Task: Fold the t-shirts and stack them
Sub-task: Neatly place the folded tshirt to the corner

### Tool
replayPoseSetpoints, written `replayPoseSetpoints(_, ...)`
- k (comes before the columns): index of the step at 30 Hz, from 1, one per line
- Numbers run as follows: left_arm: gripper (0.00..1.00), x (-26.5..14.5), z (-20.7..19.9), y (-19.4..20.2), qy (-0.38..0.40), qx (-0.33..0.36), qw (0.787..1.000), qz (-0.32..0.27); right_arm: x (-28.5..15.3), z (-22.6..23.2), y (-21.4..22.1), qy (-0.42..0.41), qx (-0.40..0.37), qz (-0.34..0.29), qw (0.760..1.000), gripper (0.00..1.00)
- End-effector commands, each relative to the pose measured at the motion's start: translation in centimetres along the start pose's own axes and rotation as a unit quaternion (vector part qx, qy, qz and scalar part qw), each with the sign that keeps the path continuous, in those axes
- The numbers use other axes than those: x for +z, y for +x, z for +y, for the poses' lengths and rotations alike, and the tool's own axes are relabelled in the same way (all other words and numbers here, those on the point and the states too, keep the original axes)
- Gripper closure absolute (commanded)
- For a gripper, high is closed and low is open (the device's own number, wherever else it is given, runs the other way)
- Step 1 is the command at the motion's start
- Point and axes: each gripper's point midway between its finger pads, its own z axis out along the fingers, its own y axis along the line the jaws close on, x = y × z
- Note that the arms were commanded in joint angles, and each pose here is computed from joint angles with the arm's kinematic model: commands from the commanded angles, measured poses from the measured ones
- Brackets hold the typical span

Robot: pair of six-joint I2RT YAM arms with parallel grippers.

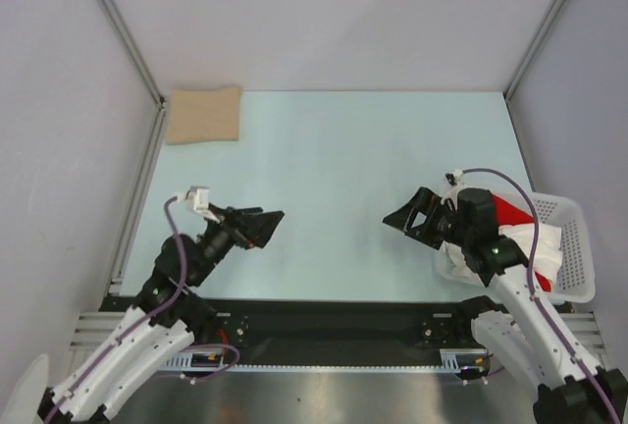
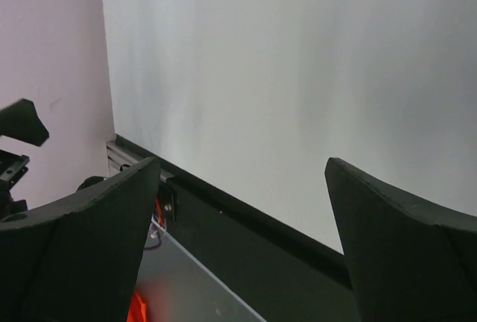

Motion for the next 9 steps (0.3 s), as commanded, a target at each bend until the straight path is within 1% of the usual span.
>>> replayPoseSetpoints(1, 0.0, -2.1, 2.2, 4.0, -0.016, -0.123, 0.992, 0.02, -0.2, -0.6, -1.5, 0.013, 0.0, -0.074, 0.997, 0.0)
replayPoseSetpoints(2, 0.0, -3.2, 1.9, 3.9, 0.001, -0.157, 0.988, 0.007, -0.1, -0.9, -1.0, 0.016, 0.013, -0.071, 0.997, 0.0)
replayPoseSetpoints(3, 0.0, -3.6, 2.1, 4.5, 0.004, -0.174, 0.985, 0.007, 0.0, -1.0, -0.3, 0.015, 0.014, -0.057, 0.998, 0.0)
replayPoseSetpoints(4, 0.0, -3.7, 3.1, 5.9, -0.003, -0.189, 0.982, 0.014, 0.2, -1.5, 0.9, 0.018, 0.013, -0.04, 0.999, 0.0)
replayPoseSetpoints(5, 0.0, -4.1, 2.8, 6.1, 0.01, -0.218, 0.976, 0.014, 0.2, -1.5, 1.5, 0.011, 0.006, -0.034, 0.999, 0.0)
replayPoseSetpoints(6, 0.0, -4.5, 2.8, 7.0, 0.016, -0.229, 0.973, 0.026, 0.2, -1.4, 2.2, 0.0, 0.001, -0.025, 1.0, 0.0)
replayPoseSetpoints(7, 0.0, -4.5, 2.4, 7.0, 0.021, -0.229, 0.973, 0.037, -0.4, -0.1, 2.6, -0.034, -0.013, -0.029, 0.999, 0.0)
replayPoseSetpoints(8, 0.0, -4.5, 1.6, 7.0, 0.039, -0.216, 0.975, 0.044, -0.7, 0.2, 3.3, -0.057, -0.021, -0.023, 0.998, 0.0)
replayPoseSetpoints(9, 0.0, -4.8, -0.4, 6.0, 0.092, -0.211, 0.972, 0.039, -1.6, 2.7, 4.1, -0.128, -0.039, -0.005, 0.991, 0.0)
